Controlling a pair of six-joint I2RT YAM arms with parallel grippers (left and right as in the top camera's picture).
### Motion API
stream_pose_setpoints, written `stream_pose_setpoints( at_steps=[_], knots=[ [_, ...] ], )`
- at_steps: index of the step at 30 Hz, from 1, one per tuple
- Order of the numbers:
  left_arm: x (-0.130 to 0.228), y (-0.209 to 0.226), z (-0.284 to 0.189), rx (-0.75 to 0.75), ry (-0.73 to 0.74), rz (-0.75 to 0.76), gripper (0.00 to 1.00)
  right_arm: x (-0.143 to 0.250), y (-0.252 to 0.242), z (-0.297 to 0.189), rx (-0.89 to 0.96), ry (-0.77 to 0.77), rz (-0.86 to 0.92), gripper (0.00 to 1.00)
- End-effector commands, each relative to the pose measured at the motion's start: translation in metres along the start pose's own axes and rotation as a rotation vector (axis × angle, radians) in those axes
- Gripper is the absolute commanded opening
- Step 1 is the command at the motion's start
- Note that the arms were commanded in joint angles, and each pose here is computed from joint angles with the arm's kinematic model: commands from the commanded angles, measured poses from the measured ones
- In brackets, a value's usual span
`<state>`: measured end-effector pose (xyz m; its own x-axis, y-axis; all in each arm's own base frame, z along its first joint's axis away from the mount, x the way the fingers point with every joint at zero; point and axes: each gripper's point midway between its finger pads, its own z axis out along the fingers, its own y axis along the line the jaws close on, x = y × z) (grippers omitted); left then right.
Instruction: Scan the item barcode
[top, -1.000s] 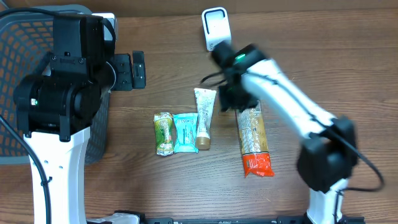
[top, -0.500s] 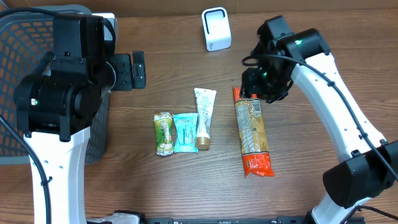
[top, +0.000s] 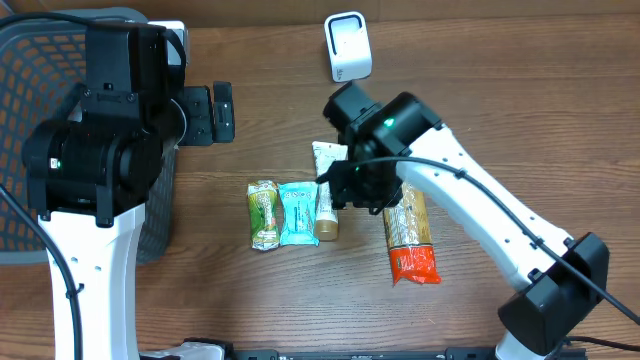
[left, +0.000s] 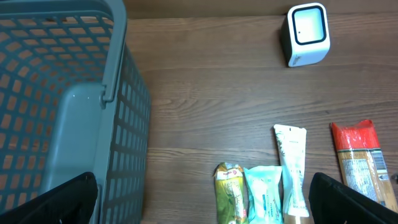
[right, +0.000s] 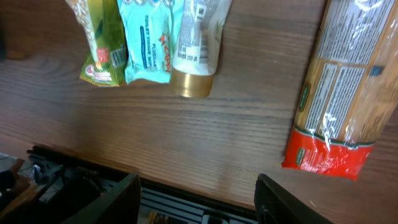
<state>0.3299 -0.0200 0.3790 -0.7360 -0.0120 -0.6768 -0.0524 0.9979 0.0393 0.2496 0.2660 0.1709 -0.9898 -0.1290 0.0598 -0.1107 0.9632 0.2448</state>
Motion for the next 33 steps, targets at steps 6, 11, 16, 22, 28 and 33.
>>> stream_pose_setpoints(
  at_steps=[6,11,16,22,28,33],
  knots=[
    [-0.001,-0.002,0.001,0.002,0.001,0.013,1.0,0.039,0.001,0.055,0.096,0.089,0.048,0.58],
    [-0.001,-0.002,0.001,0.002,0.001,0.013,1.0,0.067,0.003,0.094,0.134,0.122,0.04,0.58],
    [-0.001,-0.002,0.001,0.002,0.001,0.013,1.0,0.079,-0.014,0.123,0.15,0.159,0.053,0.58],
    [-0.001,-0.002,0.001,0.002,0.001,0.013,1.0,0.089,-0.031,0.142,0.178,0.18,0.052,0.58],
    [-0.001,-0.002,0.001,0.002,0.001,0.013,1.0,0.089,-0.052,0.143,0.261,0.161,0.062,0.58],
    [-0.001,-0.002,0.001,0.002,0.001,0.013,1.0,0.073,-0.089,0.135,0.373,0.112,0.149,0.59]
  ],
)
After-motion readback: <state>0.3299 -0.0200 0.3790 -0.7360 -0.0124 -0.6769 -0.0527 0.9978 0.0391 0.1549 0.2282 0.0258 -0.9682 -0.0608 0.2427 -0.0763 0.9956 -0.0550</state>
